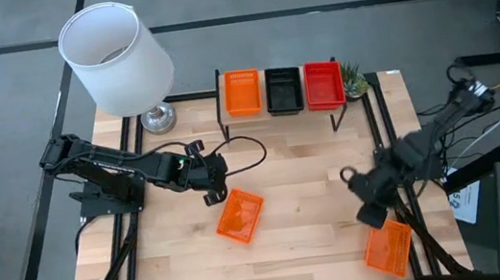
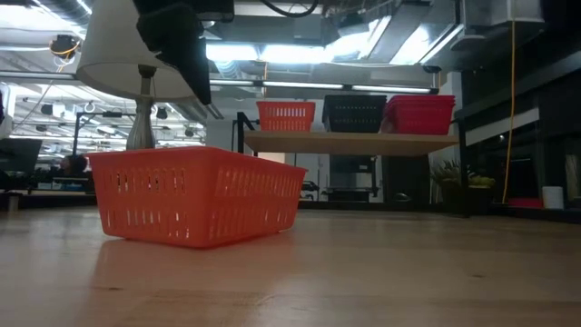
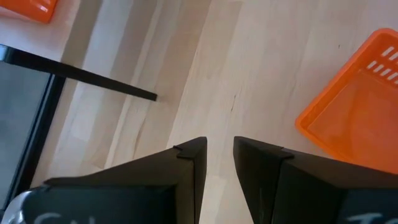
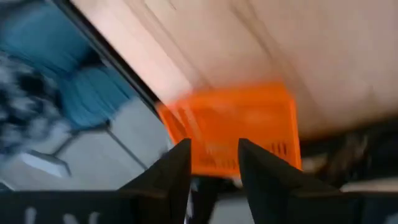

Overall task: Stack baskets on shelf by color
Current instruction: Stack the right orange basket on the other orange basket on the shelf

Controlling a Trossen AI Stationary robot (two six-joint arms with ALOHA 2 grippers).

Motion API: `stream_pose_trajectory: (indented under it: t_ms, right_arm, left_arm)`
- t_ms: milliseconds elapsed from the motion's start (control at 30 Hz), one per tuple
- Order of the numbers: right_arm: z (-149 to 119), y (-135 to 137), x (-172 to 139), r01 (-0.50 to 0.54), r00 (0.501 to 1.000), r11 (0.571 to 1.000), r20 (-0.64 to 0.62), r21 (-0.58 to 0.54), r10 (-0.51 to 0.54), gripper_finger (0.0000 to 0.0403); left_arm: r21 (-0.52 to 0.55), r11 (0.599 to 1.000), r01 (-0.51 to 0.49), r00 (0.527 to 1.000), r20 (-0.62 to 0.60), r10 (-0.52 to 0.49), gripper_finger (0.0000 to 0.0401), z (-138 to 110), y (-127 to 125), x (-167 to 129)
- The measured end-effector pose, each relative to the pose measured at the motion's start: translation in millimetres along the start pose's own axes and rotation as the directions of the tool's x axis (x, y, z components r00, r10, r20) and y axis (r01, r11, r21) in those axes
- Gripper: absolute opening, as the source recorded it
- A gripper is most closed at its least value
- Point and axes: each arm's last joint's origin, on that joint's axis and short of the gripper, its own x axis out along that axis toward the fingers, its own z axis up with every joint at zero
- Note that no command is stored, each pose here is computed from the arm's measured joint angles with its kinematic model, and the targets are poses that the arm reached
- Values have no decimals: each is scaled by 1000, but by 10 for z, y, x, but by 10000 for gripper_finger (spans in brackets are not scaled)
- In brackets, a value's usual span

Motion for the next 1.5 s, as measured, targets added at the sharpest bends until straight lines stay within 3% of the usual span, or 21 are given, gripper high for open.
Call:
stream_pose_trajectory:
  t_ms: [167, 367, 667, 867, 1100, 1233, 1367, 1500]
  right_arm:
    - [-98, 92, 381, 127, 975, 989, -193, 82, -109, 131]
    - [-138, 295, 868, 156, 964, 987, -225, 36, -144, 131]
    - [-153, 210, 1551, 389, 895, 921, -226, -26, -385, 131]
    - [119, 174, 1683, 435, 893, 895, -81, -100, -443, 131]
    - [672, 140, 1442, 481, 870, 864, 205, -150, -448, 131]
    - [1091, 140, 1260, 547, 769, 830, 457, -110, -447, 131]
    - [1536, 153, 1095, 547, 608, 836, 701, -30, -372, 131]
    - [1855, 160, 925, 537, 546, 841, 789, -70, -283, 131]
  left_arm:
    - [0, 1000, 0, 1000, 0, 0, 73, 0, 0, 0]
    - [1, 1000, 0, 1000, 0, 0, 73, -1, 0, 1]
    - [3, 1000, -1, 1000, 0, 1, 73, 0, 0, 1]
    - [2, 1000, -4, 1000, 3, 4, 73, 1, 1, 1]
    - [1, 1000, -5, 1000, 5, 5, 73, 4, 0, 1]
    - [-1, 1000, -5, 1000, 7, 5, 73, 6, 0, 1]
    - [-9, 1000, -1, 1000, 20, 1, 73, 19, -5, 1]
    - [-10, 1000, 0, 1000, 21, 1, 73, 20, -5, 0]
